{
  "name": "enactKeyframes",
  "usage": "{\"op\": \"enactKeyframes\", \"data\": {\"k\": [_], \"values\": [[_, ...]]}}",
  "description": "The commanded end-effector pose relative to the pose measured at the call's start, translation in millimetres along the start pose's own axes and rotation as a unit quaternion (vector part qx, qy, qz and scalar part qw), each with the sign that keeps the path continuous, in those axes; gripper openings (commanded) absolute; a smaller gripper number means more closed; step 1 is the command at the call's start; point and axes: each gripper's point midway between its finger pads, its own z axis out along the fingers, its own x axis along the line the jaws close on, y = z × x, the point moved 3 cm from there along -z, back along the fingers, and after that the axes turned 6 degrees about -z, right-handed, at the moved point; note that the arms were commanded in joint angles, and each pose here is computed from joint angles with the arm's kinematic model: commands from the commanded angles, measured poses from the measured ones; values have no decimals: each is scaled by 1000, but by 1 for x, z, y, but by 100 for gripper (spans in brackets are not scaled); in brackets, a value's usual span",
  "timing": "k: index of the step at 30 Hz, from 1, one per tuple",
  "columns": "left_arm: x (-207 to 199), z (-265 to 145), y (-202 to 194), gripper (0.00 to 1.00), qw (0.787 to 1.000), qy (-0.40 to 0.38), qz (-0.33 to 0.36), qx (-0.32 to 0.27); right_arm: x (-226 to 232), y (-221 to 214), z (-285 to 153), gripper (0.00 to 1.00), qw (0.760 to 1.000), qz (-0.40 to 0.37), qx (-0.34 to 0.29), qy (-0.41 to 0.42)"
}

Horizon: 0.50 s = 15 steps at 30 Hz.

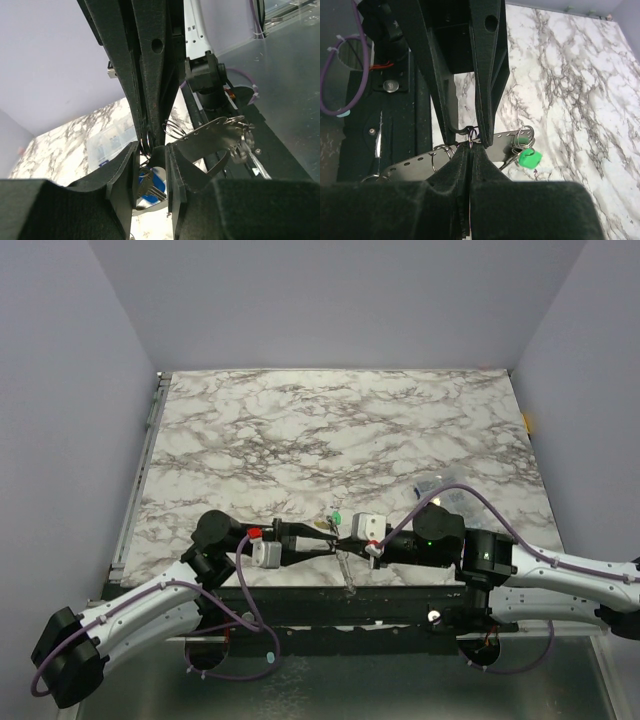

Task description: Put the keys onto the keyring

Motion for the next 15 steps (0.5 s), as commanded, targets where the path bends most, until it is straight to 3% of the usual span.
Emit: {"op": "enactKeyframes", "data": {"k": [1, 6, 15], "values": [[-13, 5, 2, 28, 999, -39, -16, -7, 0, 37, 6, 1, 998, -15, -60, 29], [-11, 4, 2, 20, 999, -30, -16, -7, -2, 35, 3, 1, 998, -27, -61, 22], [-6, 3, 1, 19, 1000, -9, -7, -5, -1, 33, -10, 1, 996, -51, -77, 18]]}}
